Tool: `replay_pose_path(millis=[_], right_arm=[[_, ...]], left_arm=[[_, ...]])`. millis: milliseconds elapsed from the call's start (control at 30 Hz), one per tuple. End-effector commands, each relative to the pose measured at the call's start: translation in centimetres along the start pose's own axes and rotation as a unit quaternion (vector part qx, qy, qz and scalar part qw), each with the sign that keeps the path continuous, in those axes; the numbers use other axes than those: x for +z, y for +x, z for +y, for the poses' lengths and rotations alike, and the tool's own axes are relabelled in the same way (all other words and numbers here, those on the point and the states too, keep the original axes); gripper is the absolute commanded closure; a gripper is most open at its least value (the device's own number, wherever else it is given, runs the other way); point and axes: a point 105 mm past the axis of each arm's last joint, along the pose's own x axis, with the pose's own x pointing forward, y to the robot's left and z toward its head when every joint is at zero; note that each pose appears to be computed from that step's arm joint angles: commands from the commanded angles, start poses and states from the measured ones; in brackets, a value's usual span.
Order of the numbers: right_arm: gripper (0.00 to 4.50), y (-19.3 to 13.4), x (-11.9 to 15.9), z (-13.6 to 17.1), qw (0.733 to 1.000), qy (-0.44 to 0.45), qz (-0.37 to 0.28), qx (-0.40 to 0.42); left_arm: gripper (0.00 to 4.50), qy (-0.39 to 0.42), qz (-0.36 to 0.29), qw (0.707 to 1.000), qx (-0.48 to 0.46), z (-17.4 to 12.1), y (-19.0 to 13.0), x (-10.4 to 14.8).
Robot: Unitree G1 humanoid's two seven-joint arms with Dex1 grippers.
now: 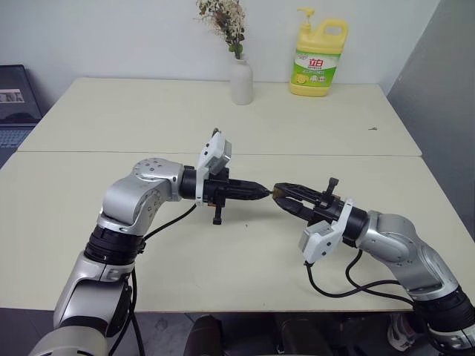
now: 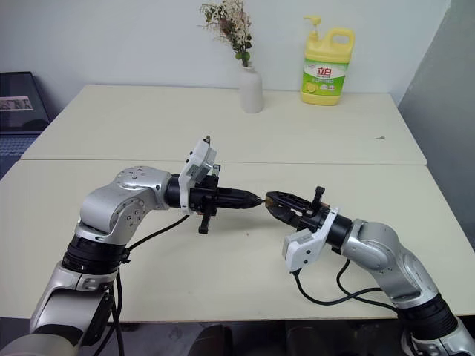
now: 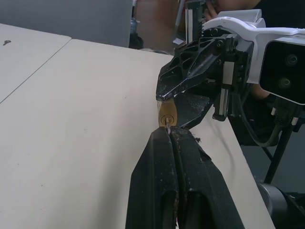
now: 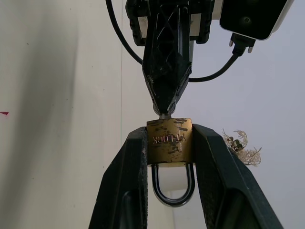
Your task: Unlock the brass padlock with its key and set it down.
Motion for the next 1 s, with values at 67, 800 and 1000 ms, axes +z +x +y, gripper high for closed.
replay_pose_path(millis=[67,800,1000], right_arm=[[3.57,0.0,0.5,-1.2,1.000,0.004,-0.015,-0.024],[3.57,0.3,0.4,-1.4,0.999,0.036,-0.013,-0.031],[3.57,0.3,0.6,-1.3,0.999,0.035,-0.015,-0.030]], left_arm=[[4.50,0.059,-0.010,0.998,-0.008,-0.6,0.5,0.7],[4.50,0.261,-0.010,0.964,0.039,0.0,0.9,0.1],[3.29,0.094,-0.040,0.993,0.054,1.0,0.3,0.3]])
